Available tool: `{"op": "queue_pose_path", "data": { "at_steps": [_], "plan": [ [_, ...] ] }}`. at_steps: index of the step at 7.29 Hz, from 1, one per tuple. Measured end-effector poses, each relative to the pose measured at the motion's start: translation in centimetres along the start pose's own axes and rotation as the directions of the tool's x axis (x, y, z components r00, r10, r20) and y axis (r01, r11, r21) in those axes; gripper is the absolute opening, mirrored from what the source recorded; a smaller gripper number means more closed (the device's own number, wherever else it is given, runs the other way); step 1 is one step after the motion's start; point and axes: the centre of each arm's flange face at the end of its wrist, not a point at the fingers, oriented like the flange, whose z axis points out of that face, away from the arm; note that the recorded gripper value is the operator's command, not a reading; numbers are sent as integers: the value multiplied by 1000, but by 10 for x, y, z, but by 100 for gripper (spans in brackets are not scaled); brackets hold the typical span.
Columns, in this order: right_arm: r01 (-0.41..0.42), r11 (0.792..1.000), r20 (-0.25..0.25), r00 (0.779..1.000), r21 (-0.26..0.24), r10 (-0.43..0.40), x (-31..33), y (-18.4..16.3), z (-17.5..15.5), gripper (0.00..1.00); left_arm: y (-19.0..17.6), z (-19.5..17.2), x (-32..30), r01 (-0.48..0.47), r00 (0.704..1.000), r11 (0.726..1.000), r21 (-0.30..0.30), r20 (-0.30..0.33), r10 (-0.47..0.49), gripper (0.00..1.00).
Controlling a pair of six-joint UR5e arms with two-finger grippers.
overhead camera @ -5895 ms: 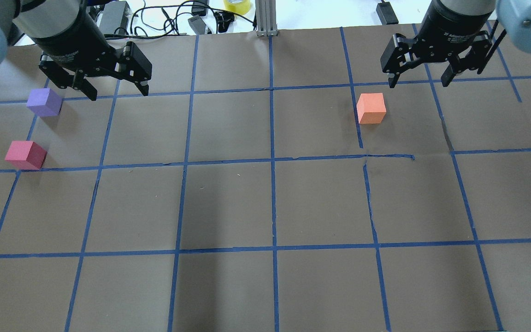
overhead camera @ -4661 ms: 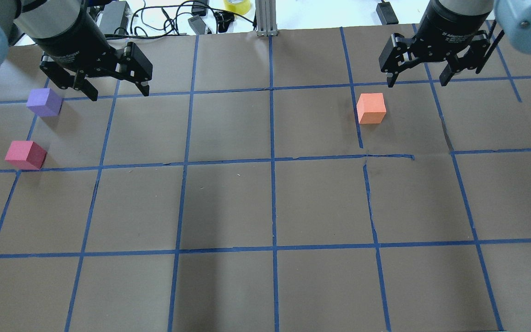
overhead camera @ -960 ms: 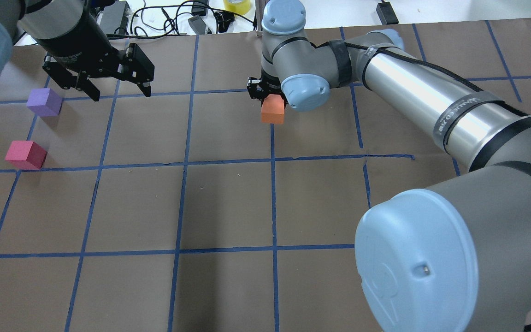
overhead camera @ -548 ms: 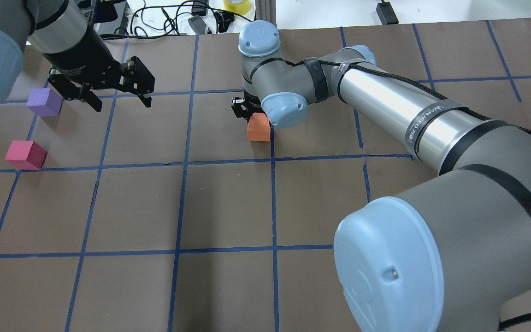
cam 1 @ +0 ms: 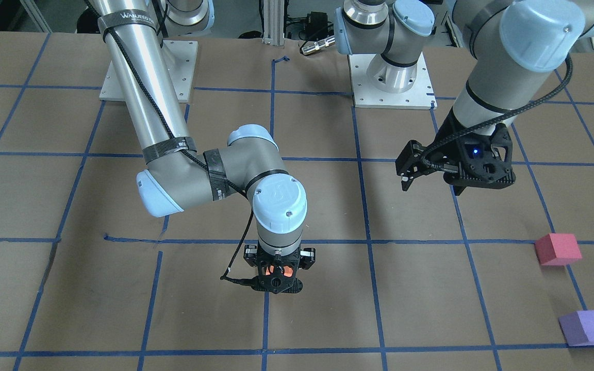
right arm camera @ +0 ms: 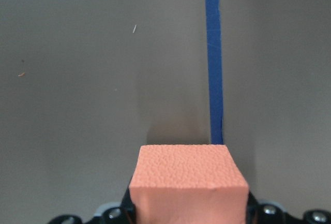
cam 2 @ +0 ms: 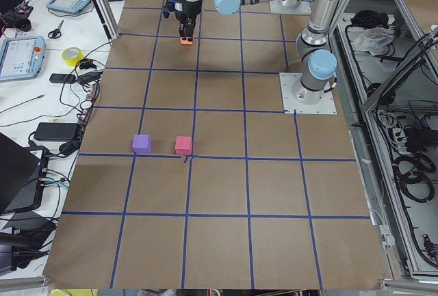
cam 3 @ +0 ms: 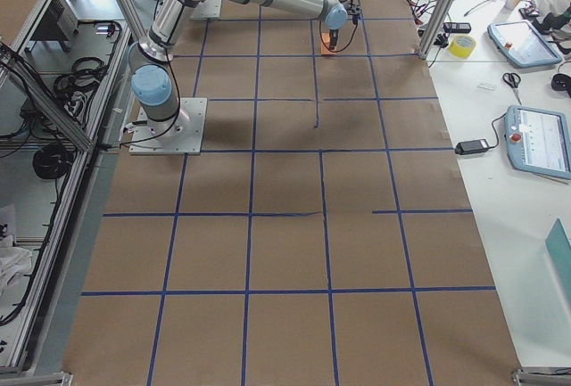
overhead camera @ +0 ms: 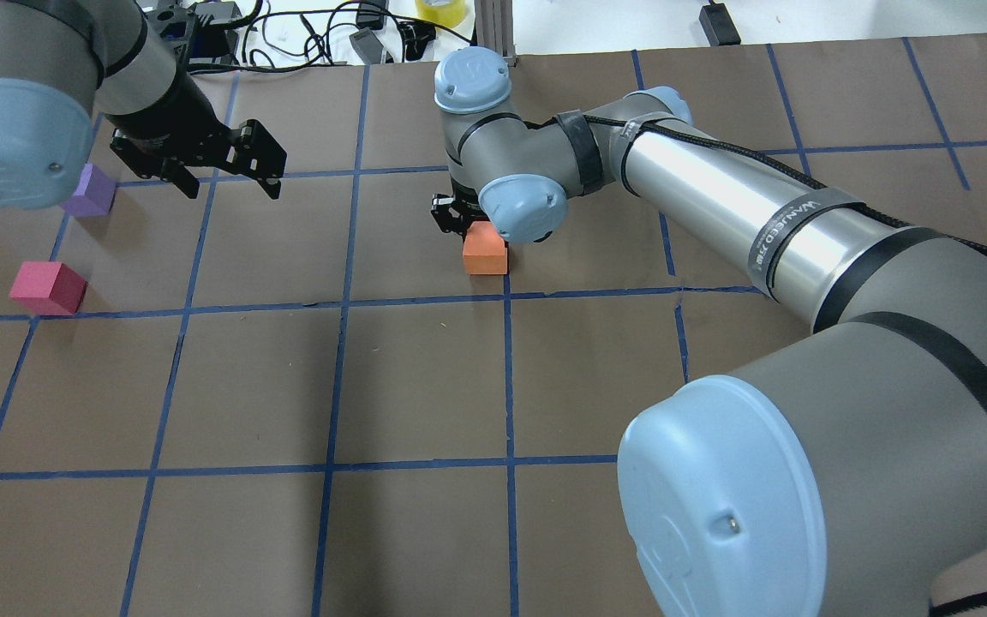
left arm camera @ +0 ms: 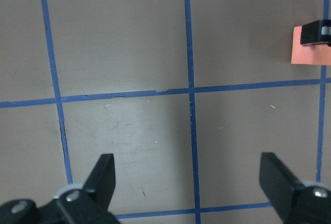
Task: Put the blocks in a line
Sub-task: 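Carry the orange cube with the right gripper toward the left arm's side, then set down the orange cube, open the right gripper while the left reaches in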
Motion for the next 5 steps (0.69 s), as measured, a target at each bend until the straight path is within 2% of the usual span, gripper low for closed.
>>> {"op": "queue_pose_path", "data": {
  "at_steps": [1, 2, 4, 5],
  "plan": [
    [14, 1000, -4, 1000, 6, -14, 1, -1, -1, 93, -6, 15, -2, -7, 1000, 1000, 24, 3, 7, 99],
    [20, 1000, 0, 1000, 12, -20, 3, -3, -4, 100, -12, 30, -3, -10, 1000, 1000, 27, 5, 10, 100],
    [16, 999, 36, 999, 34, -18, 8, -10, -27, 100, -25, 68, -7, 20, 1000, 1000, -16, 0, -20, 100],
    [3, 999, 77, 997, 52, -7, 13, -14, -50, 100, -31, 86, -8, 53, 999, 998, -39, -2, -53, 100]
  ]
}}
